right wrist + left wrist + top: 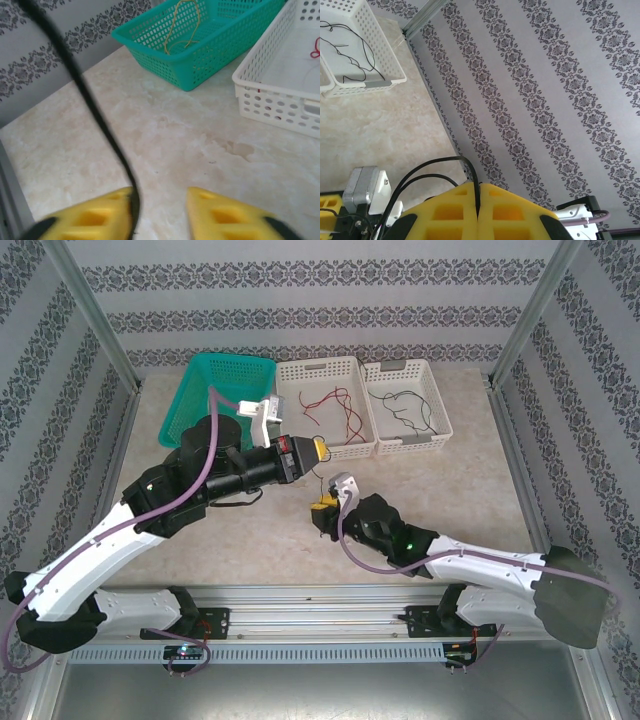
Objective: Untangle the cables
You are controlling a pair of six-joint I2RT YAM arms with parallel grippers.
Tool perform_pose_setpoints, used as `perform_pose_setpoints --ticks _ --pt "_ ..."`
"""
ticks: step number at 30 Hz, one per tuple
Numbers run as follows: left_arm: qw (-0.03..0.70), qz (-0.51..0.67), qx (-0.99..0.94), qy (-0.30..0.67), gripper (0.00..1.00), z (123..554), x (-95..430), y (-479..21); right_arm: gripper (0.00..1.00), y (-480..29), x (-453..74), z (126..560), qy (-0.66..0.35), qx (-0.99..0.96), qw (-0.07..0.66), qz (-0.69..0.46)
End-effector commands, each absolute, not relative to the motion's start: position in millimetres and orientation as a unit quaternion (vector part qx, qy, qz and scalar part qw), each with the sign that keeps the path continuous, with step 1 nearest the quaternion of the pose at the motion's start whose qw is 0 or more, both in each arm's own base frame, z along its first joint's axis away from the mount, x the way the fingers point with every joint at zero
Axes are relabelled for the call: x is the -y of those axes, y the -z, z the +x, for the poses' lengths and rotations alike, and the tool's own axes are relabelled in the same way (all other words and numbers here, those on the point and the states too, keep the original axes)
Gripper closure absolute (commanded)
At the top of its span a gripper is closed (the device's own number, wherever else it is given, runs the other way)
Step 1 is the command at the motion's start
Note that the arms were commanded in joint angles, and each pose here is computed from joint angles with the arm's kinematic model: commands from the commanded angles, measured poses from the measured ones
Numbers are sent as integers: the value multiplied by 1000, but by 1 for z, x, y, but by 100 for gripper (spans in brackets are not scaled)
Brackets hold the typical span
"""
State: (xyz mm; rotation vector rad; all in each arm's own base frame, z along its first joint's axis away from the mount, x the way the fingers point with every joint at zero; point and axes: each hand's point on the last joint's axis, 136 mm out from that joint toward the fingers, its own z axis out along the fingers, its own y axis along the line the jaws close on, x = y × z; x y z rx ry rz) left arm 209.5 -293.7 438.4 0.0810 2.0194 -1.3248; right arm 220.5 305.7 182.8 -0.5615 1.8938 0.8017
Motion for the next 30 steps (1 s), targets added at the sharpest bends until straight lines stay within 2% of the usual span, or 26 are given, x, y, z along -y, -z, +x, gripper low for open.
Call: perform_pose_setpoints --ticks 1,4,10,11,14,17,20,30 --pt "365 25 -772 519 100 205 288 -445 84 -202 -307 221 -344 -760 508 -217" --pt "373 23 -773 512 100 205 283 -444 100 -206 -306 216 -350 -756 506 -222" --pt "385 20 -783 487 98 209 276 -435 100 -214 -301 207 -367 -750 503 -223" --pt "388 18 -786 481 93 210 274 -432 100 -217 -300 205 -373 -747 502 -224" --pt "395 13 -798 455 67 214 267 -420 100 -227 -297 198 -380 -742 503 -229" --pt "400 11 -810 429 49 219 260 -407 100 -244 -291 191 -389 -733 508 -232" --pt "403 12 -823 399 39 225 252 -393 100 -268 -284 182 -405 -714 520 -238" --pt "388 -5 -867 312 23 253 218 -338 100 -323 -254 169 -403 -684 560 -238"
